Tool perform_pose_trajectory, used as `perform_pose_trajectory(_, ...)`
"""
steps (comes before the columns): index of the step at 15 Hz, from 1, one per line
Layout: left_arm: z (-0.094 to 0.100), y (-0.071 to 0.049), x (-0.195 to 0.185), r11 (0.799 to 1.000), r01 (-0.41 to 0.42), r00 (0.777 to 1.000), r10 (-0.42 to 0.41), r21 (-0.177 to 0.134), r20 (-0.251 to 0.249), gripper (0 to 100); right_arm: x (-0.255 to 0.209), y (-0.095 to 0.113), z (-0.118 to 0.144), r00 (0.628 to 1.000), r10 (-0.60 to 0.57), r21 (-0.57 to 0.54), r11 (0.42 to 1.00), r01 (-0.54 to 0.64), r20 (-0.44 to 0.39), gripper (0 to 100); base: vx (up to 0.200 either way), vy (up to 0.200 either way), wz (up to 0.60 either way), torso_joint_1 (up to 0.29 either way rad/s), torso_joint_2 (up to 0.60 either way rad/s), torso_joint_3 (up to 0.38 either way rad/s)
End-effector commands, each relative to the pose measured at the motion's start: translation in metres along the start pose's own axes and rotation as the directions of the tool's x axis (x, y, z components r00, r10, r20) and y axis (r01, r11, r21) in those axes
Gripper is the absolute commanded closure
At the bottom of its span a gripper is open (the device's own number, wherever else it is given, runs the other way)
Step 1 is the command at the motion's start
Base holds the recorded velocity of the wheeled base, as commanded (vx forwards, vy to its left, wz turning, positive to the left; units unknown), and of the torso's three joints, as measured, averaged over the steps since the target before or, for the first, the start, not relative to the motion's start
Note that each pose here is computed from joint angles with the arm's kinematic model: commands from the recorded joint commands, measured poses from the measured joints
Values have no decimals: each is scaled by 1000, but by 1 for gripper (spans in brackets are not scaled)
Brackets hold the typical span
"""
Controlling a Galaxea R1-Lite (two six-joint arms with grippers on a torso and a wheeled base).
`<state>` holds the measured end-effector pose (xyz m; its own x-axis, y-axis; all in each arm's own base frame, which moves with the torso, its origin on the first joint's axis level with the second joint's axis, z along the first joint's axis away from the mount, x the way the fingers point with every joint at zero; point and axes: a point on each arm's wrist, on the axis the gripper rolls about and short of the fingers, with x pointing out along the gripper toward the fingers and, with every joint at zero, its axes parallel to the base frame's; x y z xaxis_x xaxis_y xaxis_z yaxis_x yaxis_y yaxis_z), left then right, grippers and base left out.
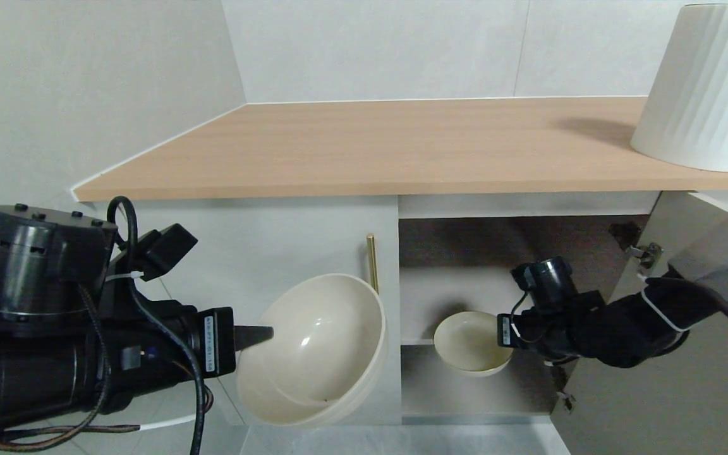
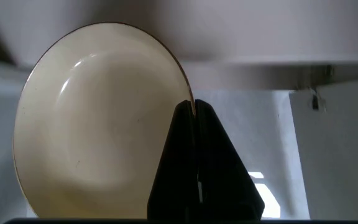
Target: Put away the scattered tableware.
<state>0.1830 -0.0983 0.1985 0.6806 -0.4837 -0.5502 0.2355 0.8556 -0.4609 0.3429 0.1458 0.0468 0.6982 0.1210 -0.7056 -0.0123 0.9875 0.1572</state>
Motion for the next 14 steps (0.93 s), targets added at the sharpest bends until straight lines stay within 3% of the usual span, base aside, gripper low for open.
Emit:
perform_pose_trajectory(1, -1, 1, 1, 1000, -2, 1000, 2, -1, -7, 100, 40, -5, -11, 998, -42, 6, 999, 42, -44, 100, 0, 0, 0, 0, 0, 0)
perform_pose_trajectory(6, -10, -1, 19, 1000, -12, 997, 12, 10, -80, 100, 61, -16, -6, 995, -72, 95, 993, 64, 75, 100, 0, 0, 0, 0, 0, 0)
perform_pose_trajectory(14, -11, 0, 21, 1000, -18, 996, 19, 11, -85, 100, 82, -28, 12, 968, -187, 186, 970, 155, 169, 100, 0, 0, 0, 0, 0, 0)
